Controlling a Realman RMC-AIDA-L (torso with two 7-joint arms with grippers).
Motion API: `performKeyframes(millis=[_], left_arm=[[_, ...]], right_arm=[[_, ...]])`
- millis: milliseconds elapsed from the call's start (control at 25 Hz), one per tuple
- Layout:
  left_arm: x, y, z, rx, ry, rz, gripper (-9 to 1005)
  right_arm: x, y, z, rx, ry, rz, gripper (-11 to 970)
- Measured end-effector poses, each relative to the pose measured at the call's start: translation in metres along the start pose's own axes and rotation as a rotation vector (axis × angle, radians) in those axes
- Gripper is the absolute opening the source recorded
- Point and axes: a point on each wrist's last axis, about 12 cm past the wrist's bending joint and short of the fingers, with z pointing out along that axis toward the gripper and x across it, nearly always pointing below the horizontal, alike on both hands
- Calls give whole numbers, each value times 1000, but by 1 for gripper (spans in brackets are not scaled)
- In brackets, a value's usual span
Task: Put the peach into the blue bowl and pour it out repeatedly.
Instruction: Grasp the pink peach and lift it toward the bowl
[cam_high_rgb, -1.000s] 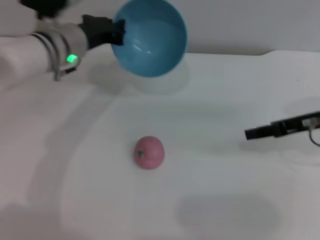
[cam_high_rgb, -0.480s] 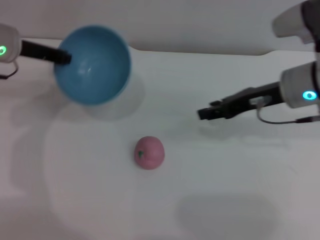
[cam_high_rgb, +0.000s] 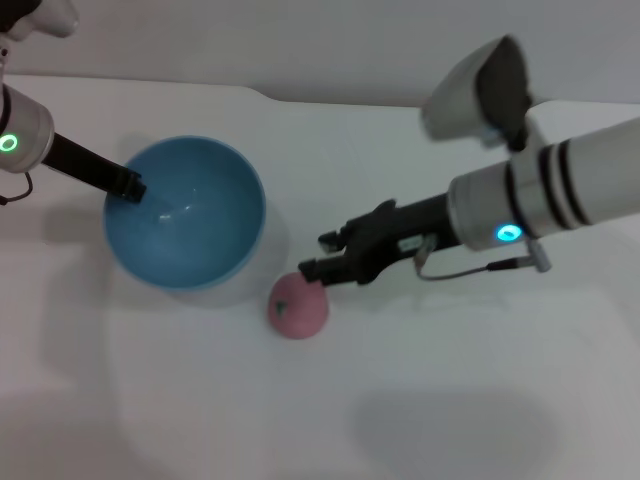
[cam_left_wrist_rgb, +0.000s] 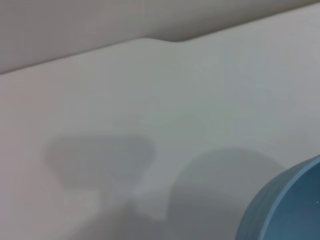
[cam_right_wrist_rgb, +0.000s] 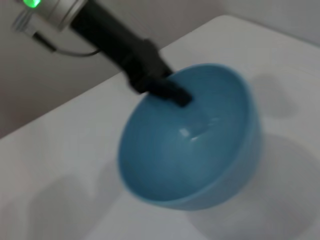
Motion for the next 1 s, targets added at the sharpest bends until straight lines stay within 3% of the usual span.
performKeyframes(millis=[200,480,1000], left_arm=[[-4,-2,-9,-2,-3,9,0],[-8,9,-29,-49,-41,-16,0],[-5,6,-28,-56,-26,-3,0]], right_arm=[[8,7,20,9,68,-40,548],[14,7,25,25,57,-12,608],[30,13,51,163,11,-3,606]])
